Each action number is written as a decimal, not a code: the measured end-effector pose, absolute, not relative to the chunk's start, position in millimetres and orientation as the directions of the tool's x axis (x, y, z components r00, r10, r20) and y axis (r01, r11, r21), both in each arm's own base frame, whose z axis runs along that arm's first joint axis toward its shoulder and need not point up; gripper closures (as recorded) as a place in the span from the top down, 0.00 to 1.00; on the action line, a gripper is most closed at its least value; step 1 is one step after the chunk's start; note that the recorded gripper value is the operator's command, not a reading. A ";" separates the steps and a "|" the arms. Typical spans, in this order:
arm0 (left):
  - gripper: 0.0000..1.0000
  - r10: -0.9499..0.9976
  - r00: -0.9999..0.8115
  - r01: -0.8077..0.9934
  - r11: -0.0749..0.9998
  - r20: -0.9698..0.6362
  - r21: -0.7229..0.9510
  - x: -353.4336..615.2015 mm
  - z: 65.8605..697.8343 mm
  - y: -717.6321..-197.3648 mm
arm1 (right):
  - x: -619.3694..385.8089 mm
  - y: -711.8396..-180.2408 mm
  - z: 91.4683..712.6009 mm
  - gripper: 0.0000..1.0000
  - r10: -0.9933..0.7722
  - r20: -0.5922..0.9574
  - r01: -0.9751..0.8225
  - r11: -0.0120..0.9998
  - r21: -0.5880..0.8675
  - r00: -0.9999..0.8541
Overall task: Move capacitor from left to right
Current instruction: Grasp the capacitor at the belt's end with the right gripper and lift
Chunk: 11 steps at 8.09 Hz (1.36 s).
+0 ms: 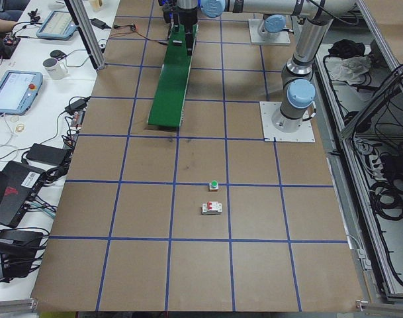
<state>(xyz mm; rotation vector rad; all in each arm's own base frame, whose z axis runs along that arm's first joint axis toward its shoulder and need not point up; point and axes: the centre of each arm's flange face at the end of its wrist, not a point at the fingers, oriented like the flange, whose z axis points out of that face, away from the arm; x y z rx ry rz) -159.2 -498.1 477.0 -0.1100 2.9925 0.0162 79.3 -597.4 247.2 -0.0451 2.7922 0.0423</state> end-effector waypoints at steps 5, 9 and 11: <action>1.00 -0.072 -0.987 -0.074 0.997 -0.147 0.004 -159.3 477.1 -498.4 | 93.4 -593.9 255.0 0.83 0.063 -0.324 0.048 0.997 0.052 -0.944; 1.00 -0.072 -0.987 -0.073 0.997 -0.146 -0.001 -159.3 477.0 -499.4 | 103.1 -591.2 257.2 0.53 0.056 -0.316 0.041 0.998 0.054 -0.947; 1.00 -0.073 -0.987 -0.073 0.997 -0.145 -0.005 -159.4 476.3 -499.9 | 99.5 -589.2 254.2 0.07 0.048 -0.259 0.032 0.997 0.065 -0.965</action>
